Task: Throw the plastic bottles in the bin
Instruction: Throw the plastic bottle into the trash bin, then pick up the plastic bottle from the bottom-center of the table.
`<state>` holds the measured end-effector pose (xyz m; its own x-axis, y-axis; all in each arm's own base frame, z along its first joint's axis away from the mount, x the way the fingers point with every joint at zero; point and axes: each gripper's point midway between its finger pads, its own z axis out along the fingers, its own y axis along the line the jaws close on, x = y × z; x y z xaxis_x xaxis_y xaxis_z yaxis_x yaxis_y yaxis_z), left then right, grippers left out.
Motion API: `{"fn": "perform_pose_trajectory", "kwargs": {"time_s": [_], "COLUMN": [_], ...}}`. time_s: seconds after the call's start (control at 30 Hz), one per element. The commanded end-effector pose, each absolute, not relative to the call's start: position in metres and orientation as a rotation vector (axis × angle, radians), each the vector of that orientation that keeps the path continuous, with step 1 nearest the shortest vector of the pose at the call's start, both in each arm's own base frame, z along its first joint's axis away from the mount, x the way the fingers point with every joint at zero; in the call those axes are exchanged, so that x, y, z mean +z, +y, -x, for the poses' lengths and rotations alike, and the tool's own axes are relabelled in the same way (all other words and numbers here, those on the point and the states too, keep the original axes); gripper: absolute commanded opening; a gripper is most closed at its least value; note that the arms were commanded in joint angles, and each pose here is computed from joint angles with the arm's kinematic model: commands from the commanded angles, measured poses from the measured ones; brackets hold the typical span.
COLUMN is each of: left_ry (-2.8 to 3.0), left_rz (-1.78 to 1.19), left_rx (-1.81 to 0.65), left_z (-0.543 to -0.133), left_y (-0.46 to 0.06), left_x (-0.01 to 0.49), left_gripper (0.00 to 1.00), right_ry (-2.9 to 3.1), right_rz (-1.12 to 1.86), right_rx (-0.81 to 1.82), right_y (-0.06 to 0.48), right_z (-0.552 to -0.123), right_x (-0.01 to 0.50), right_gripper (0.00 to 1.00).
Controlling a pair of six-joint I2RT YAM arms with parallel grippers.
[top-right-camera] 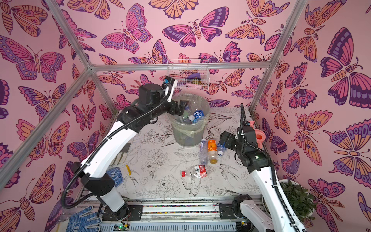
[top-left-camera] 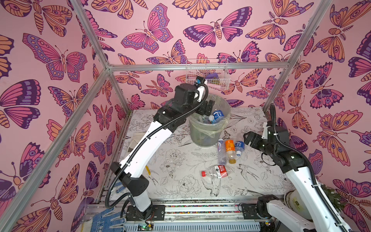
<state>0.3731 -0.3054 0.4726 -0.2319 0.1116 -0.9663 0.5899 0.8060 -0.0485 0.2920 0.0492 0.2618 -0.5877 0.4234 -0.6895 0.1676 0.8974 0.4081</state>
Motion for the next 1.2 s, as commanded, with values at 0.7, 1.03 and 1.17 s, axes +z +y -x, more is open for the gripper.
{"fn": "perform_pose_trajectory", "kwargs": {"time_s": [0.7,1.03,1.17], "left_ry": [1.694,1.869,1.921], "left_rz": [-0.451,-0.359,-0.303], "left_rx": [-0.518,-0.527,-0.533], "left_z": [-0.284,-0.262,-0.25], "left_y": [-0.232,-0.204,-0.189], "left_x": [0.47,0.373,0.339], "left_gripper": [1.0,0.99,0.99], "right_ry": [2.328,2.24,2.187], "right_rz": [0.214,0.974,1.163], "right_rx": [0.54,0.365,0.293], "right_y": [0.134,0.2,0.211], "right_z": [-0.257,-0.175,-0.164], "right_x": [0.227,0.161,0.145], "right_gripper": [0.99,0.99,0.99]}}
